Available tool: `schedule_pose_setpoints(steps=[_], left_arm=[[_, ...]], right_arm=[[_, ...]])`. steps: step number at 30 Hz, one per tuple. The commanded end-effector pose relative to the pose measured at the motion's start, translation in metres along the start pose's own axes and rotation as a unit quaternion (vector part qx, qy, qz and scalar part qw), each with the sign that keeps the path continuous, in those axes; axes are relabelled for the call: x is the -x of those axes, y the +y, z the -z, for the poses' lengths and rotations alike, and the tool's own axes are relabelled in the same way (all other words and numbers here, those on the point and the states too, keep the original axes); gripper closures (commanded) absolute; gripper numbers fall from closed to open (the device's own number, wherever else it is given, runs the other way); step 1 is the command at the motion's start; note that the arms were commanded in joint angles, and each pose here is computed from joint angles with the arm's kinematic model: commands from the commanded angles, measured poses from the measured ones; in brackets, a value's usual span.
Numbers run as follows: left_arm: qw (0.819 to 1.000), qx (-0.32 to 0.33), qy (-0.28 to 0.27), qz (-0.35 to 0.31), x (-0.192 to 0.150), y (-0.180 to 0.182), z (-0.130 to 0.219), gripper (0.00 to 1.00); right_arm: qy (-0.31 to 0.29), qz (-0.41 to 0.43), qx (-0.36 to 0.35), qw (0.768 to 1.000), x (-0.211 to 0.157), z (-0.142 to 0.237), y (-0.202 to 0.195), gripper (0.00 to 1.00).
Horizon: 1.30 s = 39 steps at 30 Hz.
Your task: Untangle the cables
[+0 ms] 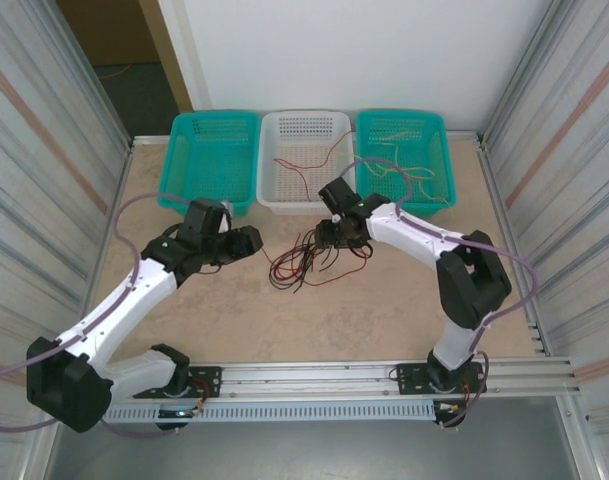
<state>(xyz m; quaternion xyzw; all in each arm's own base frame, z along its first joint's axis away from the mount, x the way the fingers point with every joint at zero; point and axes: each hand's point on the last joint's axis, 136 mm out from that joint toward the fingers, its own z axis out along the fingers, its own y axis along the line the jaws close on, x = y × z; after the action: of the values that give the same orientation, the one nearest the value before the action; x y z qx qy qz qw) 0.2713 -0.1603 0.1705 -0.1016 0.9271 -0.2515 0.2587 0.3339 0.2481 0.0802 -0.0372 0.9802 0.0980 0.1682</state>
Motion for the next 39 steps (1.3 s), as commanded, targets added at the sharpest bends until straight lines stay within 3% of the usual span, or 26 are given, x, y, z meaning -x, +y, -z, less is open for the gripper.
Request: schedule_pose_setpoints(steps=[1,11,19,26,33,39], left_arm=[[0.999,0.01,-0.001,0.03,-0.008,0.018,0.004,0.4],[0.999,-0.021,0.004,0.042,-0.006,0.013,0.006,0.41],[0.998,-0.041,0.004,0.038,-0.005,0.006,0.005,0.42],[0.994,-0.107,-0.034,0.005,0.021,-0.028,0.015,0.42],[0.967,-0.227,-0.099,-0.068,0.053,-0.098,0.041,0.38],[0.951,-0.265,-0.104,-0.123,0.053,-0.133,0.047,0.33]], right_arm=[[-0.026,-0.034,-0.005,0.999,0.019,-0.009,0.002,0.44],[-0.034,-0.04,0.011,0.999,0.041,-0.039,0.002,0.52],[-0.058,-0.018,0.024,0.998,0.047,-0.028,0.016,1.0],[-0.131,0.055,0.105,0.984,0.042,0.073,0.062,1.0],[-0.205,0.098,0.24,0.944,0.044,0.199,0.1,1.0],[-0.252,0.108,0.281,0.92,0.053,0.259,0.109,1.0]])
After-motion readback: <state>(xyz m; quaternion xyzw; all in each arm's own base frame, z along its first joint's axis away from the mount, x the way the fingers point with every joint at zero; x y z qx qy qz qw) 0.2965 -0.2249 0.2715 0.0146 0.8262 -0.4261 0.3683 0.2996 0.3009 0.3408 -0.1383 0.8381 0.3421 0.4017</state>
